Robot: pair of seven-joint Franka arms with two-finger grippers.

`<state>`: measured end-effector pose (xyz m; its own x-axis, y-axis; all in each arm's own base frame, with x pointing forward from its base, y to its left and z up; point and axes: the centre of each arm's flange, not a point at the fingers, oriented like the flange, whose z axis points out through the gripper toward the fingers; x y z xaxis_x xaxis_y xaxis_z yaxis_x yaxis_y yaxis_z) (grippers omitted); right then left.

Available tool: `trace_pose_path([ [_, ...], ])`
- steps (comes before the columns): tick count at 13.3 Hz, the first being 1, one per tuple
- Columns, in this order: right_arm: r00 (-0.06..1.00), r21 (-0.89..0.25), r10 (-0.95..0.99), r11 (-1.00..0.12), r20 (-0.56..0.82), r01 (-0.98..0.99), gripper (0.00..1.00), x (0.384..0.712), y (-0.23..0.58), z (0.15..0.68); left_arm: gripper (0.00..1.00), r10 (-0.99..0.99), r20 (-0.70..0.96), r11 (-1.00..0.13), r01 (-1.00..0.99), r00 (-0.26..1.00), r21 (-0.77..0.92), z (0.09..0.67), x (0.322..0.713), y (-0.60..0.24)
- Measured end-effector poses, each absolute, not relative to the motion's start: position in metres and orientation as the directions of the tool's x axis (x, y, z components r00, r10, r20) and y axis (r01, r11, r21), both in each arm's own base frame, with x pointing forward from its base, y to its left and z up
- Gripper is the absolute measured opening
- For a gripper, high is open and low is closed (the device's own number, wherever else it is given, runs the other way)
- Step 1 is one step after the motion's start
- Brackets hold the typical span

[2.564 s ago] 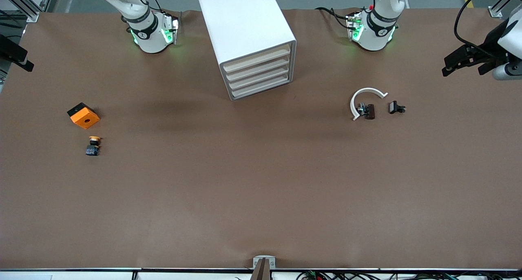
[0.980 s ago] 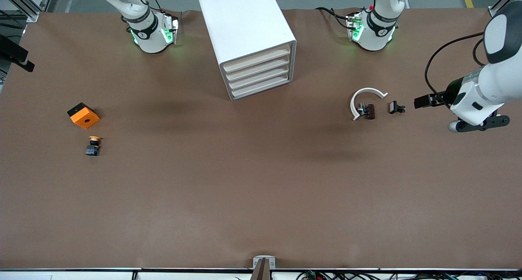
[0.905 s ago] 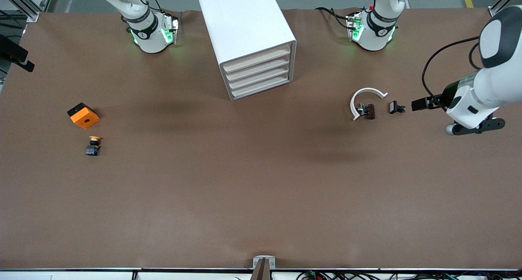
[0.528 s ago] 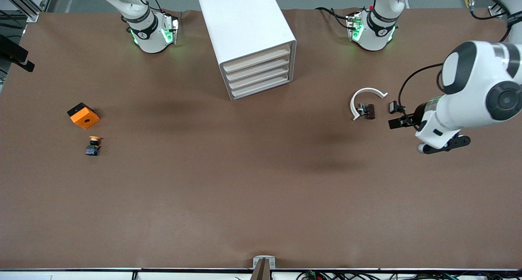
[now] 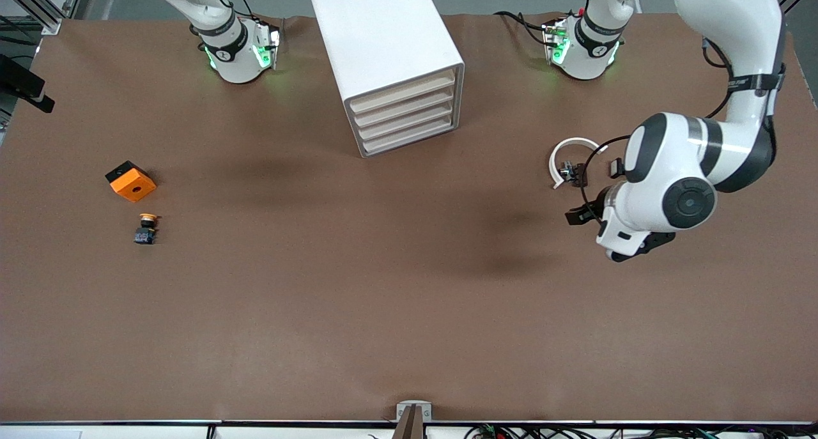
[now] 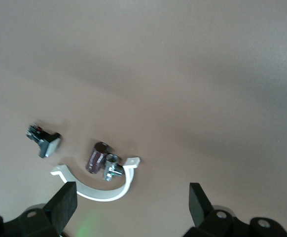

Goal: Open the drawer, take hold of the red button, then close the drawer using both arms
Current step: 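Move the left gripper toward the front of the white cabinet, then grasp the drawer handle of the white cabinet with the left gripper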

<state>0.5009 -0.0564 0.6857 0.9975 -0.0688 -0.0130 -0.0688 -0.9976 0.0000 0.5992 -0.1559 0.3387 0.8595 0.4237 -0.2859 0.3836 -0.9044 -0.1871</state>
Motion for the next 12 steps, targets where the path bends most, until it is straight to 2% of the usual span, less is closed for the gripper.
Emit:
trace_pose_path([
  [4,0.998,0.000,-0.069,-0.998,-0.009,-0.069,1.00,0.501,-0.056,0.686,1.00,0.572,-0.247,-0.816,0.512,0.782,-0.268,0.309,0.590,-0.205],
  [8,0.997,0.000,-0.072,-0.997,-0.003,-0.072,1.00,0.502,-0.058,0.687,1.00,0.755,-0.180,-0.646,0.670,0.630,-0.366,0.273,0.578,-0.251],
  [12,0.997,-0.001,-0.080,-0.997,-0.024,-0.080,1.00,0.506,-0.062,0.677,1.00,0.857,-0.170,-0.506,0.731,0.487,-0.457,0.245,0.570,-0.276],
])
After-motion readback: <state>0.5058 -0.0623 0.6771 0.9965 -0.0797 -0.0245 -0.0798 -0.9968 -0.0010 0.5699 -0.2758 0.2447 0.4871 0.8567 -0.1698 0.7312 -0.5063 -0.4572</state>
